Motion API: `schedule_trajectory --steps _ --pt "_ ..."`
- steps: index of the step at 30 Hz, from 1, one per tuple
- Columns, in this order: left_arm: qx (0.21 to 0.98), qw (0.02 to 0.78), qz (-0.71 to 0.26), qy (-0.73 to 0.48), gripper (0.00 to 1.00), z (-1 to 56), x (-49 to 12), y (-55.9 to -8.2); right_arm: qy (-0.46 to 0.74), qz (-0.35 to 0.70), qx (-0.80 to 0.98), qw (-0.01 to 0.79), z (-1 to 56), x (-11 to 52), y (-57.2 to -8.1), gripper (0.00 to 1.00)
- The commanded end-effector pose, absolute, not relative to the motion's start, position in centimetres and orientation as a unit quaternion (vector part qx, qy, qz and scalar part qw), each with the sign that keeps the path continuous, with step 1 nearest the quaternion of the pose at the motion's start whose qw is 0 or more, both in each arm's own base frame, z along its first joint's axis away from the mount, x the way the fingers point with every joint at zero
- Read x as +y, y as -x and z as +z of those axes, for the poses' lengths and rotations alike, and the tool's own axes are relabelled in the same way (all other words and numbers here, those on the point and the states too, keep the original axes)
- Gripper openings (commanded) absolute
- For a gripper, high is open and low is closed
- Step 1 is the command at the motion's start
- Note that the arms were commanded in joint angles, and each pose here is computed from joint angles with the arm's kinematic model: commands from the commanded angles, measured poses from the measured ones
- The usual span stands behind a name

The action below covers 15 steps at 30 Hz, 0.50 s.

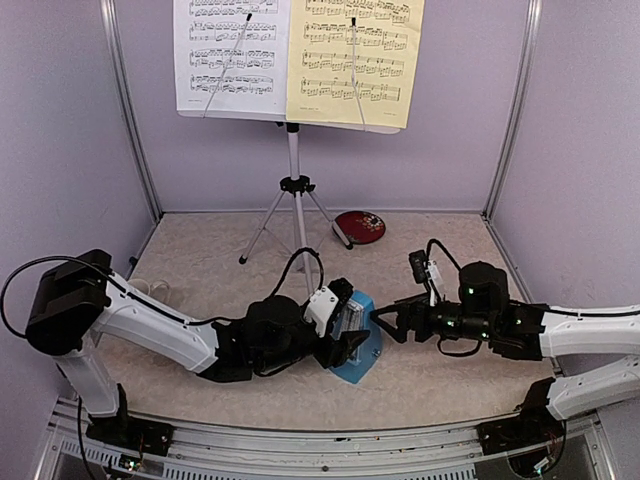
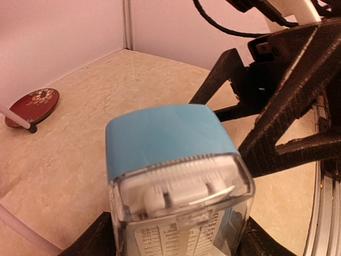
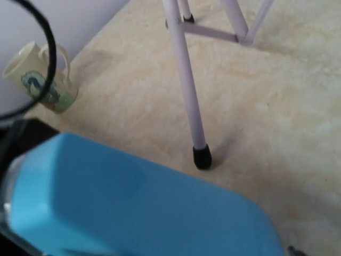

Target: Set up the instrument practice props

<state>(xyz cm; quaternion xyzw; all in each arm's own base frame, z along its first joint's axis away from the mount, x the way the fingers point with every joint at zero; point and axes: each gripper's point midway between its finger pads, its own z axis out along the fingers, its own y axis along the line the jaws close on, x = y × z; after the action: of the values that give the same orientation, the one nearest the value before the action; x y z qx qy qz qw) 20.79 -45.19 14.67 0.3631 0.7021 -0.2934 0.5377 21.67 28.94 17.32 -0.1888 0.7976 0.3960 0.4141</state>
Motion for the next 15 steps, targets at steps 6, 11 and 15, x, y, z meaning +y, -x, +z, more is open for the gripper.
schedule_trajectory --steps 6,11,15 --pt "0.584 0.489 -0.37 -0.532 0.54 16.0 -44.8 -17.2 0.214 0.417 0.777 0.42 19.7 29.3 -21.0 0.93" --pt "0.585 0.48 -0.372 -0.538 0.54 16.1 -43.7 -18.6 0.225 0.436 0.76 0.427 21.6 29.8 -20.5 0.93" --pt "0.592 0.467 -0.372 -0.542 0.54 16.4 -45.0 -19.4 0.225 0.439 0.755 0.432 22.6 29.9 -20.6 0.94"
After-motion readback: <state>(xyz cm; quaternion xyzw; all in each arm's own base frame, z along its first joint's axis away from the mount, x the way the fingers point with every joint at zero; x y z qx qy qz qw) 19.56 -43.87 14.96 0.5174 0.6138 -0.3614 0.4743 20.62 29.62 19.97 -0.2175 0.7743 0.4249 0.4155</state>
